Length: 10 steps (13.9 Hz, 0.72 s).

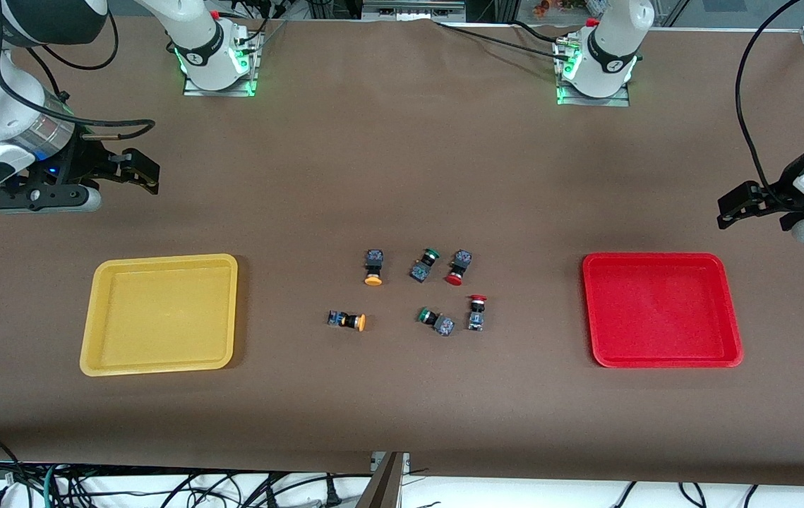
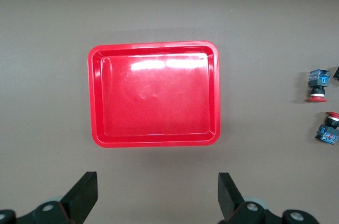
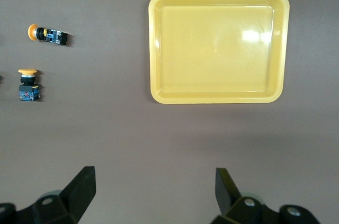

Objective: Place red and yellow buttons in trays
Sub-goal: 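Reach the right gripper toward the yellow-capped button switch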

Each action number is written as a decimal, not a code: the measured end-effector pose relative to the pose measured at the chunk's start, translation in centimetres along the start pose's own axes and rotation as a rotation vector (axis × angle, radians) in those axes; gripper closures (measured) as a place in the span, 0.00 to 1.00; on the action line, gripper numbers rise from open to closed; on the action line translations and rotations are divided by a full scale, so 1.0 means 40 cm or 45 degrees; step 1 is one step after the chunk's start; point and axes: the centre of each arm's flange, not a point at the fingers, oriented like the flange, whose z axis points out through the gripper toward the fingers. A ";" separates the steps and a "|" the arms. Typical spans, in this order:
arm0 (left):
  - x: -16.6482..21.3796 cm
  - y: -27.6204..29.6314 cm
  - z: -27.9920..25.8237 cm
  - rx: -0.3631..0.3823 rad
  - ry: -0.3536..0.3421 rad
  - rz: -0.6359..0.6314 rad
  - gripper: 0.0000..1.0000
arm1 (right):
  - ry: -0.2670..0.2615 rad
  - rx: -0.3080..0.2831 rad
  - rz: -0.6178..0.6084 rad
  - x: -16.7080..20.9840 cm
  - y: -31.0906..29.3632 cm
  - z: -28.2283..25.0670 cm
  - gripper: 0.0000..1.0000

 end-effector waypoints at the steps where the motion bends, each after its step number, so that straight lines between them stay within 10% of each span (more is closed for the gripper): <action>1: 0.000 0.000 0.000 0.000 -0.002 0.000 0.00 | -0.003 0.000 -0.001 -0.001 0.000 0.000 0.00; 10: -0.001 -0.003 0.000 0.000 -0.013 -0.003 0.00 | -0.088 0.051 -0.060 0.026 -0.238 0.155 0.00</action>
